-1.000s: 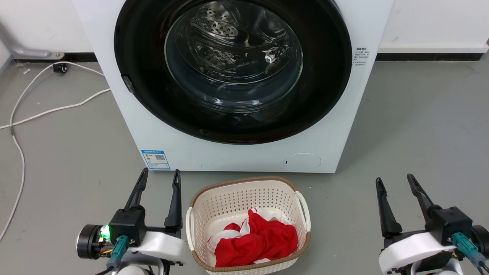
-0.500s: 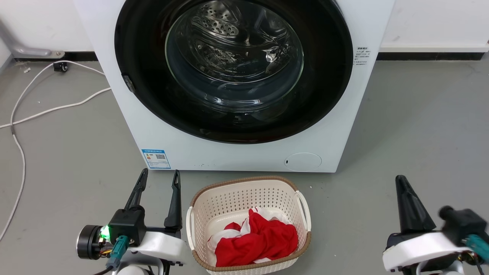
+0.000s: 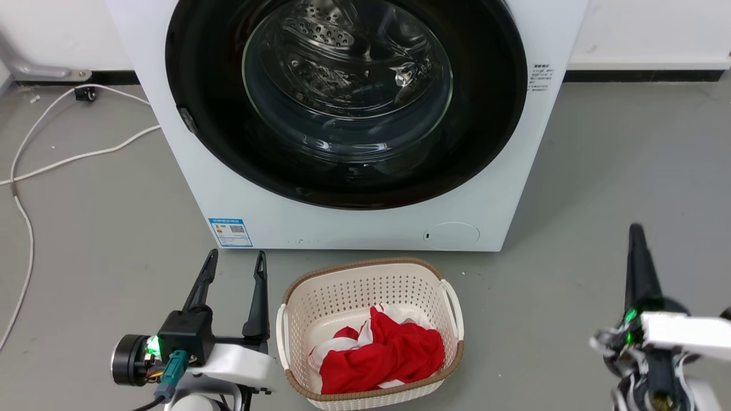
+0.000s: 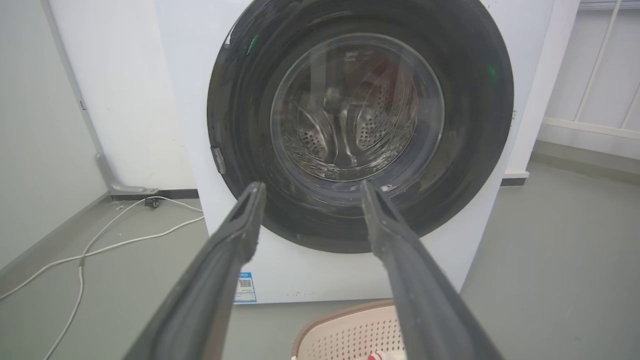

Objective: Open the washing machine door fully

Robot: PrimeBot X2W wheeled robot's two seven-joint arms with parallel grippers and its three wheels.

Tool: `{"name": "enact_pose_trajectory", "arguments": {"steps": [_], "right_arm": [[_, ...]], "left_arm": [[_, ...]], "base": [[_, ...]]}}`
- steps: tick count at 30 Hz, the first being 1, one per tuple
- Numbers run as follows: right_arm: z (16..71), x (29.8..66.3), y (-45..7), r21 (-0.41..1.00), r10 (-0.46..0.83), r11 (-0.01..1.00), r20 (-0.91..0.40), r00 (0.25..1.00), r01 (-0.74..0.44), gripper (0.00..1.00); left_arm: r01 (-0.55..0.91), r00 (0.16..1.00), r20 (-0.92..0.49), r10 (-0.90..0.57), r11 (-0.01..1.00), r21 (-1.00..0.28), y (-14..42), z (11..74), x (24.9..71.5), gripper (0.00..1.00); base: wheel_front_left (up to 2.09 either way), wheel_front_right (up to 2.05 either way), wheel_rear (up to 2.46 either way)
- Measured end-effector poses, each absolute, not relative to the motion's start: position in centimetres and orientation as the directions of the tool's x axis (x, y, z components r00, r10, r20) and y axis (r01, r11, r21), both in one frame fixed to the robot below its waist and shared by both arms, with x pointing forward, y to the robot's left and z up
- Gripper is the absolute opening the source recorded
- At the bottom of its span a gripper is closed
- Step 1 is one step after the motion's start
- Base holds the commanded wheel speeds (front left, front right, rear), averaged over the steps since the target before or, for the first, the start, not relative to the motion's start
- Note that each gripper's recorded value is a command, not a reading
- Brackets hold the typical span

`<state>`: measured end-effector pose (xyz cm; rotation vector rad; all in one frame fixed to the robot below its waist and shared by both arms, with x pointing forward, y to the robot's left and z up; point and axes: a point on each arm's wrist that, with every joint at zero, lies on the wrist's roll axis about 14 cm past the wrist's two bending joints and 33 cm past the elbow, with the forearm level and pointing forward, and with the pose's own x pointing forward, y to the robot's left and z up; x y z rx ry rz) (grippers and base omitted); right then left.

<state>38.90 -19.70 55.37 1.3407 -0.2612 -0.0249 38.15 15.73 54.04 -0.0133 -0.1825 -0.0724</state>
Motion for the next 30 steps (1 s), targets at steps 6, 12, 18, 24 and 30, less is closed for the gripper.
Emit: {"name": "enact_pose_trajectory", "arguments": {"steps": [6, 12, 18, 24, 30], "right_arm": [[58.1, 41.9, -21.4, 0.977, -0.181, 0.043, 0.214, 0.96, -0.209, 0.0], [61.7, 46.4, -24.0, 0.962, -0.169, 0.005, 0.271, 0.948, -0.274, 0.0], [66.9, 51.7, -26.4, 0.943, -0.132, 0.122, 0.326, 0.936, -0.311, 0.0], [71.0, 56.8, -25.0, 0.909, -0.002, 0.269, 0.331, 0.944, -0.318, 0.0], [71.2, 61.4, -21.6, 0.864, 0.169, 0.427, 0.215, 0.962, -0.268, 0.0]], "left_arm": [[0.075, 0.98, 0.183, -0.072, 0.997, -0.008, 15.6, 54.0, 39.1, 1.0], [0.077, 0.98, 0.184, -0.074, 0.997, -0.01, 15.6, 54.0, 40.0, 1.0], [0.079, 0.98, 0.183, -0.077, 0.997, -0.002, 15.8, 53.9, 40.9, 1.0], [0.078, 0.98, 0.183, -0.077, 0.997, 0.002, 16.0, 53.7, 42.2, 1.0], [0.08, 0.984, 0.161, -0.079, 0.997, 0.002, 15.9, 52.6, 43.6, 1.0]], "base": [[0.0, 0.0, 0.0], [0.0, 0.0, 0.0], [0.0, 0.0, 0.0], [0.0, 0.0, 0.0], [0.0, 0.0, 0.0]]}}
